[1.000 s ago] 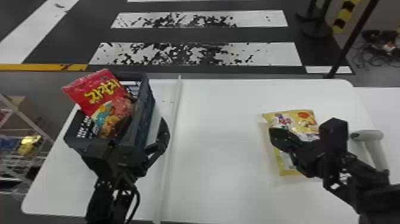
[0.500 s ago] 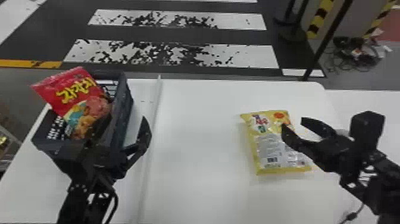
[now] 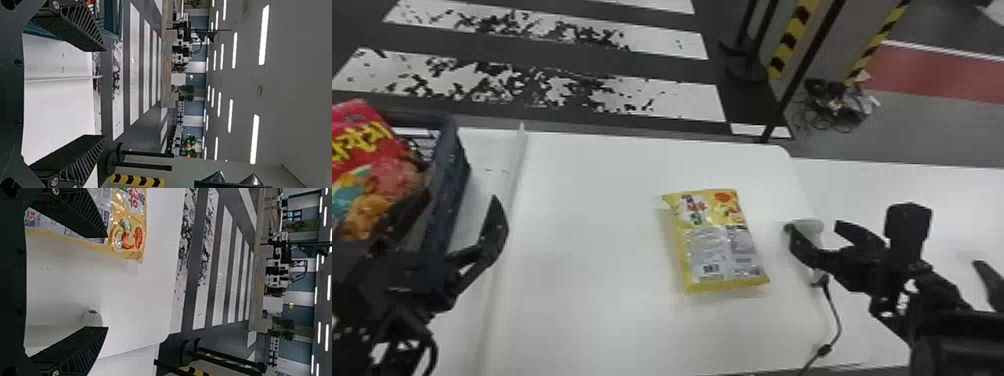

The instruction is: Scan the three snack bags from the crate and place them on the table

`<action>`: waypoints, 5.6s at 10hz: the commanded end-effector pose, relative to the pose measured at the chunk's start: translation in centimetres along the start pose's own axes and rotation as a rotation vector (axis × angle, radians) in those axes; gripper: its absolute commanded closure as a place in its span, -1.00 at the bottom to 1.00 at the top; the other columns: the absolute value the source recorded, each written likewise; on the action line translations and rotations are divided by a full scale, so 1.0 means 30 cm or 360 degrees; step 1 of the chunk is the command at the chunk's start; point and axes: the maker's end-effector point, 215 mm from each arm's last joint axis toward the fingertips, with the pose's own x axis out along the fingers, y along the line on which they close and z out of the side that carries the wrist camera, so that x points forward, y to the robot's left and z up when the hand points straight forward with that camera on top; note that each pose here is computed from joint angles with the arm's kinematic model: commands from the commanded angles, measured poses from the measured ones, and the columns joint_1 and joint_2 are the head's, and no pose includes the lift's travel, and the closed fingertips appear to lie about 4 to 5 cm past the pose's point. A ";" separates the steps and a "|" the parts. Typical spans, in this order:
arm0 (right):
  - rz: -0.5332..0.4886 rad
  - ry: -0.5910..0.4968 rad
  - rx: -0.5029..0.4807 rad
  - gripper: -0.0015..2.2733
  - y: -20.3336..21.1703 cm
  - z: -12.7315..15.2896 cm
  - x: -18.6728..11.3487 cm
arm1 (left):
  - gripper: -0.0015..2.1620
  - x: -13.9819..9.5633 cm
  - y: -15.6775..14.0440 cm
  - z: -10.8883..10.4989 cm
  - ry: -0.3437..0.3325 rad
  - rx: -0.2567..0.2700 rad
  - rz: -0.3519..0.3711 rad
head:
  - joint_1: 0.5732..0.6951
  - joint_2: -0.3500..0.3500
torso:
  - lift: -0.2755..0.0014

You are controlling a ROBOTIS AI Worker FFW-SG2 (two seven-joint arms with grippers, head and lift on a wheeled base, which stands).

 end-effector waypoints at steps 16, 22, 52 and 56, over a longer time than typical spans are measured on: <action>-0.0085 0.0452 -0.0130 0.99 -0.289 -0.273 0.209 | -0.91 -0.011 -0.099 -0.155 0.0130 -0.0032 -0.0071 | 1.00 -1.00 | 0.54; 0.0109 0.0481 0.0014 0.99 0.047 -0.173 -0.071 | -0.91 0.005 -0.136 -0.134 0.0109 -0.0043 -0.0095 | 1.00 -1.00 | 0.54; -0.0038 0.0417 0.0041 0.99 -0.064 -0.175 0.080 | -0.91 -0.006 -0.222 -0.100 0.0087 -0.0050 -0.0137 | 1.00 -1.00 | 0.54; -0.0057 0.0468 0.0045 0.98 -0.140 -0.250 0.150 | -0.91 -0.015 -0.226 -0.108 0.0099 -0.0053 -0.0139 | 1.00 -1.00 | 0.54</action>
